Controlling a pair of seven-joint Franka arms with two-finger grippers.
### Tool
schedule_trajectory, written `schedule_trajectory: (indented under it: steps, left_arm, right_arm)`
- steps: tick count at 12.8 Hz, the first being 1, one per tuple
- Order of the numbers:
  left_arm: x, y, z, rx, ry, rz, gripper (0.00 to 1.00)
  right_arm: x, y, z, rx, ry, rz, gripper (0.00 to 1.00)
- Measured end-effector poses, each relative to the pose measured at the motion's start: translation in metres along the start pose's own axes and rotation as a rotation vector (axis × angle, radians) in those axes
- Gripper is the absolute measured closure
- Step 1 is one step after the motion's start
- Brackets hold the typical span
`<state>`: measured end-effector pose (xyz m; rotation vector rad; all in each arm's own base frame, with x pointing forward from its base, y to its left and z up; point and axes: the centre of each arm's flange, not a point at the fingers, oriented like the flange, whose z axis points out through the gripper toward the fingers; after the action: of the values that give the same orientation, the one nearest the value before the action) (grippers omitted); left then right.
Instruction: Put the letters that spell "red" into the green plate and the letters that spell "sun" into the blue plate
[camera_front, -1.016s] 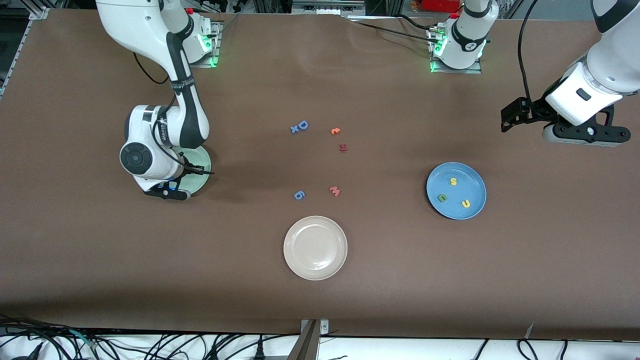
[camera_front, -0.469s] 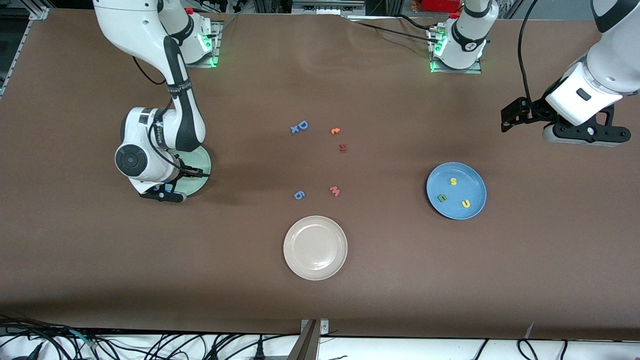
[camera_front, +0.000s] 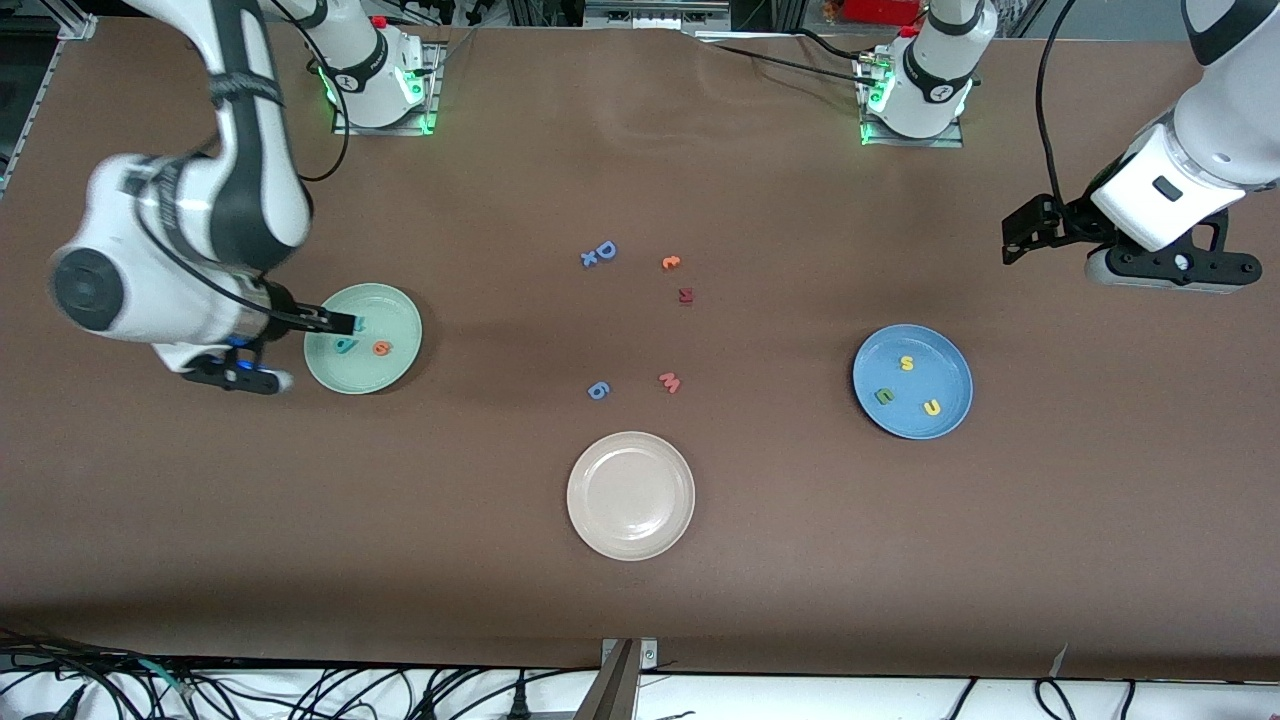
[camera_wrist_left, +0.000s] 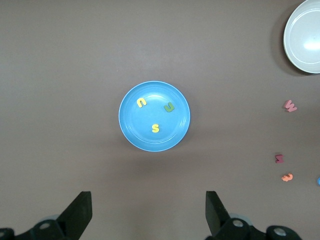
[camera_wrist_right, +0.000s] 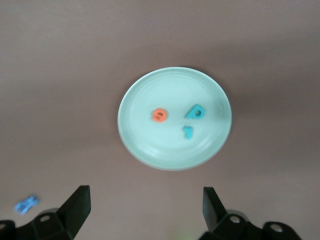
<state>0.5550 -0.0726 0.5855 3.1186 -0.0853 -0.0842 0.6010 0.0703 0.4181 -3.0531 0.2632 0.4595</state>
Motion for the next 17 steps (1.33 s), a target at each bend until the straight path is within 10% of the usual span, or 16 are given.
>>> schedule_trajectory:
  steps: [6, 17]
  left_arm:
    - [0.0, 0.0, 0.0, 0.0, 0.0, 0.0, 0.0]
    - [0.0, 0.0, -0.001, 0.0, 0.001, 0.0, 0.0]
  right_arm:
    - [-0.029, 0.012, -0.114, 0.005, 0.027, 0.0, 0.0]
    - [-0.006, 0.035, -0.113, -0.022, 0.045, -0.059, 0.0]
